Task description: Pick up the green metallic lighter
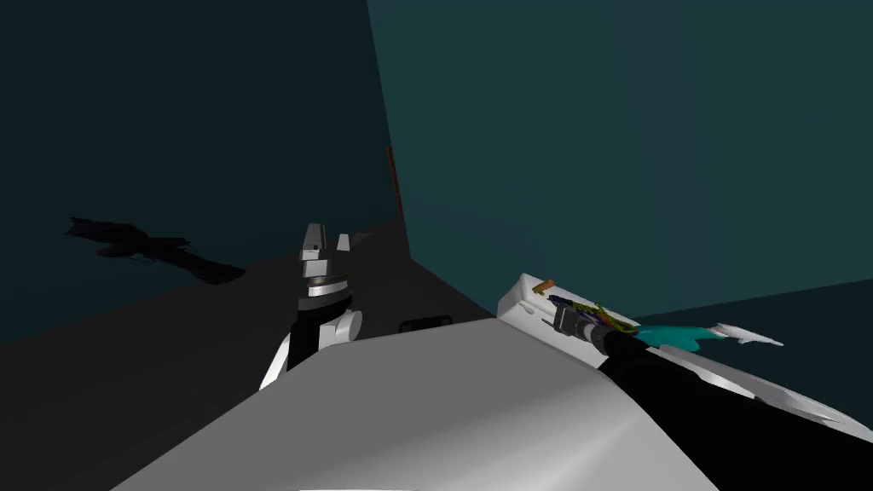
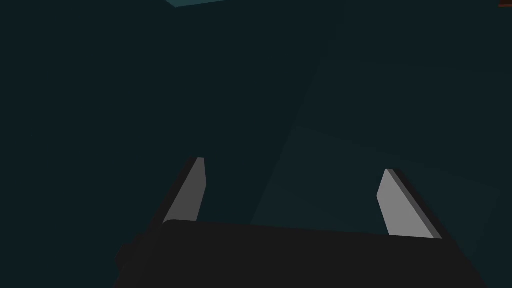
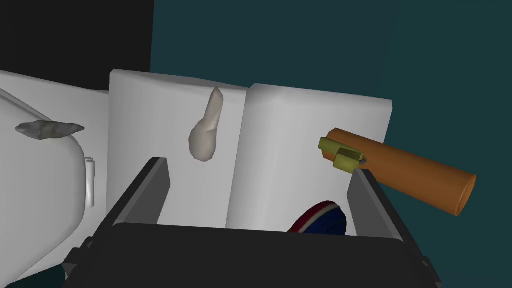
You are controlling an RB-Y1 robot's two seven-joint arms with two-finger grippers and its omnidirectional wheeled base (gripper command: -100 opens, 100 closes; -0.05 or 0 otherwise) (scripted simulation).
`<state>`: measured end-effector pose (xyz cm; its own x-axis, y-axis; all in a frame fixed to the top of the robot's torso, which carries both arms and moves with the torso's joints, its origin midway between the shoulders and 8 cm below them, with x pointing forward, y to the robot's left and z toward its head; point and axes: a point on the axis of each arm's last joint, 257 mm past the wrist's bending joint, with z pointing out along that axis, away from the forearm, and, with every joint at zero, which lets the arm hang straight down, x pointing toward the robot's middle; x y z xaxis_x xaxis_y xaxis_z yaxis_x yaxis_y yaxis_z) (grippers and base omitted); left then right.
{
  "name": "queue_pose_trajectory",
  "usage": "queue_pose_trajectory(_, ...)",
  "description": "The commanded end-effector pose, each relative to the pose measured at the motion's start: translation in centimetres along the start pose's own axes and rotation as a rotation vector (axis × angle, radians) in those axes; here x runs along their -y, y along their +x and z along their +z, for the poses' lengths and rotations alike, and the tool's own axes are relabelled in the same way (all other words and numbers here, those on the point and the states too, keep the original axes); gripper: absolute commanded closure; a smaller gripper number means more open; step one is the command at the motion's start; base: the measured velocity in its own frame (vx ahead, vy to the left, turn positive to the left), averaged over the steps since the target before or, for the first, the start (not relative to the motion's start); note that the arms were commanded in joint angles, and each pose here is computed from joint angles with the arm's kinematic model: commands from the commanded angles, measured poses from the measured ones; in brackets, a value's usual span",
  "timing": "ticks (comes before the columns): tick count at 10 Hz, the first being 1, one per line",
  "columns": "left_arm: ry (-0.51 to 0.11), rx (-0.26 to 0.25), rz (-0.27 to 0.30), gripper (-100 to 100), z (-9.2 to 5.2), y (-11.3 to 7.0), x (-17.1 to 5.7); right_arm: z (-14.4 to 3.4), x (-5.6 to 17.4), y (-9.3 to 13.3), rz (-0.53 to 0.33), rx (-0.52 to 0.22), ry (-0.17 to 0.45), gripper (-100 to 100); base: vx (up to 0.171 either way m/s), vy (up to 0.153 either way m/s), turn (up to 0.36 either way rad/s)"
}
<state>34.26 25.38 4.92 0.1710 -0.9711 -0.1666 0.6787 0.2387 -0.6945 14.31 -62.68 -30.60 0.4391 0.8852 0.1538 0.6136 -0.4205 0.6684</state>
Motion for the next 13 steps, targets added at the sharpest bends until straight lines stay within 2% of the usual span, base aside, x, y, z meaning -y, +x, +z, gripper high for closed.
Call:
queue_pose_trajectory(1, 0.000, 0.000, 0.000, 0, 0.0, 0.0, 0.0, -0.8, 0.4, -1.3, -0.110, 0.015, 0.048, -100, -0.023, -0.002, 0.267)
queue_pose_trajectory(2, 0.000, 0.000, 0.000, 0, 0.0, 0.0, 0.0, -1.5, 0.8, -2.4, -0.185, 0.026, 0.082, -100, -0.034, -0.007, 0.449)
queue_pose_trajectory(3, 0.000, 0.000, 0.000, 0, 0.0, 0.0, 0.0, -1.7, 1.2, -2.7, -0.205, 0.031, 0.102, -100, -0.027, -0.017, 0.148)
queue_pose_trajectory(4, 0.000, 0.000, 0.000, 0, 0.0, 0.0, 0.0, -2.4, 1.7, -3.8, -0.286, 0.039, 0.144, -100, -0.024, -0.014, 0.195)
queue_pose_trajectory(5, 0.000, 0.000, 0.000, 0, 0.0, 0.0, 0.0, -2.6, 1.8, -3.9, -0.292, 0.041, 0.153, -100, -0.017, -0.015, 0.148)
queue_pose_trajectory(7, 0.000, 0.000, 0.000, 0, 0.0, 0.0, 0.0, -4.0, 2.8, -6.1, -0.440, 0.052, 0.238, -100, -0.019, -0.022, 0.309)
queue_pose_trajectory(8, 0.000, 0.000, 0.000, 0, 0.0, 0.0, 0.0, -4.2, 3.1, -6.3, -0.451, 0.053, 0.256, -100, -0.015, -0.027, 0.139)
queue_pose_trajectory(10, 0.000, 0.000, 0.000, 0, 0.0, 0.0, 0.0, -5.8, 4.1, -8.4, -0.582, 0.057, 0.349, -100, -0.015, -0.030, 0.267)
queue_pose_trajectory(11, 0.000, 0.000, 0.000, 0, 0.0, 0.0, 0.0, -5.9, 4.2, -8.4, -0.587, 0.056, 0.357, -100, -0.014, -0.034, 0.109)
queue_pose_trajectory(13, 0.000, 0.000, 0.000, 0, 0.0, 0.0, 0.0, -7.4, 5.2, -10.3, -0.700, 0.051, 0.450, -100, -0.007, -0.037, 0.184)
